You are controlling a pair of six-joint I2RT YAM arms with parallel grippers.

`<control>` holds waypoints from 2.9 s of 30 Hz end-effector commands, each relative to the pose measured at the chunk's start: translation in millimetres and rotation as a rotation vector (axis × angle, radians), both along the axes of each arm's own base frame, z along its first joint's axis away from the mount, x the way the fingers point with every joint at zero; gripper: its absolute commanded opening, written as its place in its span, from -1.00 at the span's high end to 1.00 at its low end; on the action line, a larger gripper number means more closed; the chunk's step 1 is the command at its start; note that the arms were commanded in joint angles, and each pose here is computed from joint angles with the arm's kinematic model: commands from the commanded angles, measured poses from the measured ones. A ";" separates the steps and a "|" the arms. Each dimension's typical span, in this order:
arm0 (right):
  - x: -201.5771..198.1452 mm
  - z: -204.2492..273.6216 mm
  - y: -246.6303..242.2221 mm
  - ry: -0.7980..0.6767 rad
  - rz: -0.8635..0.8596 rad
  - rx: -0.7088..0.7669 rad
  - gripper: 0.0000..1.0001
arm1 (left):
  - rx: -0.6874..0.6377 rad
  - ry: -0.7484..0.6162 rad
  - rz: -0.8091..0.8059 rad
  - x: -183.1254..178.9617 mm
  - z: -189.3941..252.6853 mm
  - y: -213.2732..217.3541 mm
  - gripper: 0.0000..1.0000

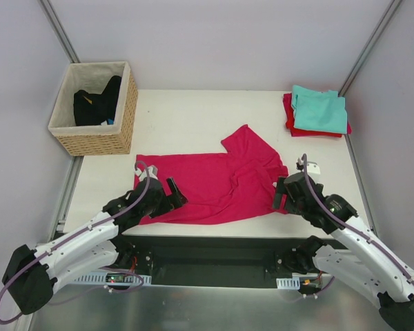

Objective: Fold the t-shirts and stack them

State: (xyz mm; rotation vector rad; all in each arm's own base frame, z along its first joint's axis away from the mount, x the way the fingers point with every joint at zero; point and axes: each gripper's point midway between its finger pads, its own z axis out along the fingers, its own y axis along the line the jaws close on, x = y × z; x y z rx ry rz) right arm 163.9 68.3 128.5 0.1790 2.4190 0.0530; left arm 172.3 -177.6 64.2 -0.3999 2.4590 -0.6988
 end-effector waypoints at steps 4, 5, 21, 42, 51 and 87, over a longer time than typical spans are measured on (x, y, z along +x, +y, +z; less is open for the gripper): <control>0.9 -6.4 5.6 0.021 0.004 0.012 -0.82 | 0.087 -0.011 0.080 7.0 11.3 25.1 -0.95; 1.5 -8.0 6.1 0.027 0.004 0.009 -0.82 | 0.094 -0.003 0.085 6.9 9.2 26.4 -0.95; 6.1 -11.3 22.6 0.051 0.045 0.047 -0.82 | 0.183 0.102 0.157 7.0 -23.8 49.9 -0.95; 23.9 -40.5 46.9 -0.021 0.088 0.215 -0.86 | 0.198 0.156 0.196 -2.0 -44.2 63.0 -0.95; 34.8 -65.7 42.4 0.033 0.052 0.203 -0.86 | 0.192 0.150 0.204 -2.0 -43.6 65.4 -0.95; 23.5 -88.7 -21.8 0.199 -0.180 -0.010 -0.87 | 0.238 0.257 0.269 -10.7 -65.4 88.4 -0.94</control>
